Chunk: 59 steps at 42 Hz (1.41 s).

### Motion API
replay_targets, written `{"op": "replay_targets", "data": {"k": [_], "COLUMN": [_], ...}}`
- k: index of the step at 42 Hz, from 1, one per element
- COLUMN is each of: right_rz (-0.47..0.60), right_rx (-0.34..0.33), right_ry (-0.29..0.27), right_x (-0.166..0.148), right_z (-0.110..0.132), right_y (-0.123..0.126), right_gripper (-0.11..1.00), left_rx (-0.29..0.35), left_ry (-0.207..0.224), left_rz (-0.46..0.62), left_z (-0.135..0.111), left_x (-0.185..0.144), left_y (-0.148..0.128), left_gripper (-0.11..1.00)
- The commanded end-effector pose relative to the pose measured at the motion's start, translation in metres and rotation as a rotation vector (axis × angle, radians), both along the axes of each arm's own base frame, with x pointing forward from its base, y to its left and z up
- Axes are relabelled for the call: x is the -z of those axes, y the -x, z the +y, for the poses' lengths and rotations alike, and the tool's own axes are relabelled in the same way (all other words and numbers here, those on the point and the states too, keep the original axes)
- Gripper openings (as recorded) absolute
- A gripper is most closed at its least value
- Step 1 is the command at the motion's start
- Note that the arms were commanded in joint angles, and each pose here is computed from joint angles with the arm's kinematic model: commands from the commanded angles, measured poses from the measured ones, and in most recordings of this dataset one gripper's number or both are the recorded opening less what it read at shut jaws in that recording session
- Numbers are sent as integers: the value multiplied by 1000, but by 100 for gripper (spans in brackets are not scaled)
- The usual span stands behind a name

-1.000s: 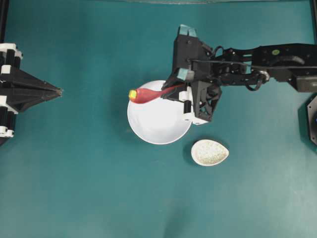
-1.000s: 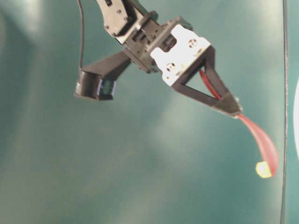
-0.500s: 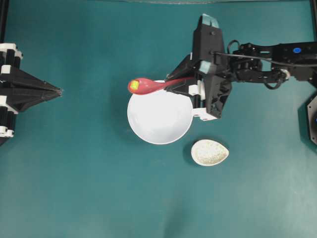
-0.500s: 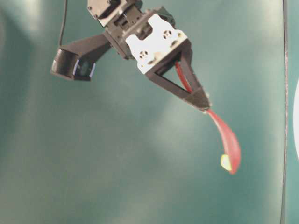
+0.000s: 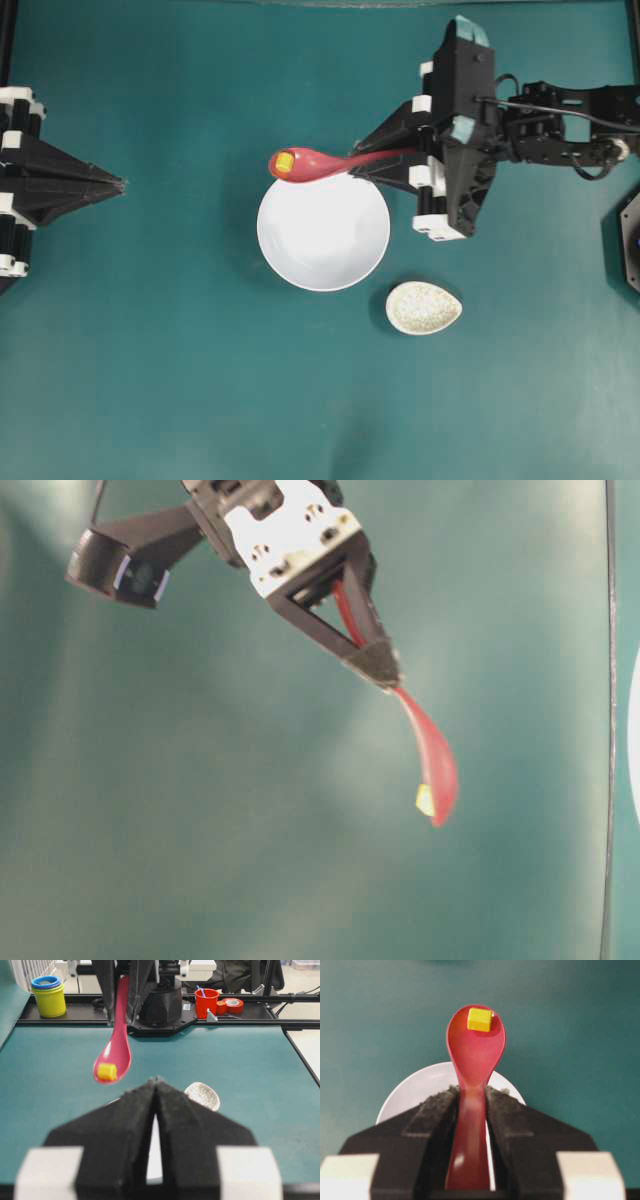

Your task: Scoop the yellow hexagonal prism block from the bowl with a spoon using the right arm.

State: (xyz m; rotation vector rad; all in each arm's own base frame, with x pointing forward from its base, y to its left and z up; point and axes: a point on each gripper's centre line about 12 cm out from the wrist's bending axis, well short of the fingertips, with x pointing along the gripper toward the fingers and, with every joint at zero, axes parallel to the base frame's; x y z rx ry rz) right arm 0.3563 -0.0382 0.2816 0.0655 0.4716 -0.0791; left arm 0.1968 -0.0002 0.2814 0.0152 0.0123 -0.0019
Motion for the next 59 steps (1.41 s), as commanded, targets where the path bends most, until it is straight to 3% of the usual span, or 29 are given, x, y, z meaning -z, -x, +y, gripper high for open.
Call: {"op": "replay_targets", "data": {"k": [1,30,59], "right_rz": [-59,-181,-187], "right_rx": [0,9,9], "right_ry": [15,51,50], "right_x": [-18,-42,-44], "right_z": [1,4,5], "right_y": [5,49,51], "right_gripper": [24,24,24], "left_rx": [1,-1,1], "left_ry": [-3,-3,-3], "left_rz": [-26,-26,-28], "left_z": [0,0,0], "left_x": [-9,-9,-9], "left_y": [-2,-2,-2], "left_gripper": [0,0,0]}}
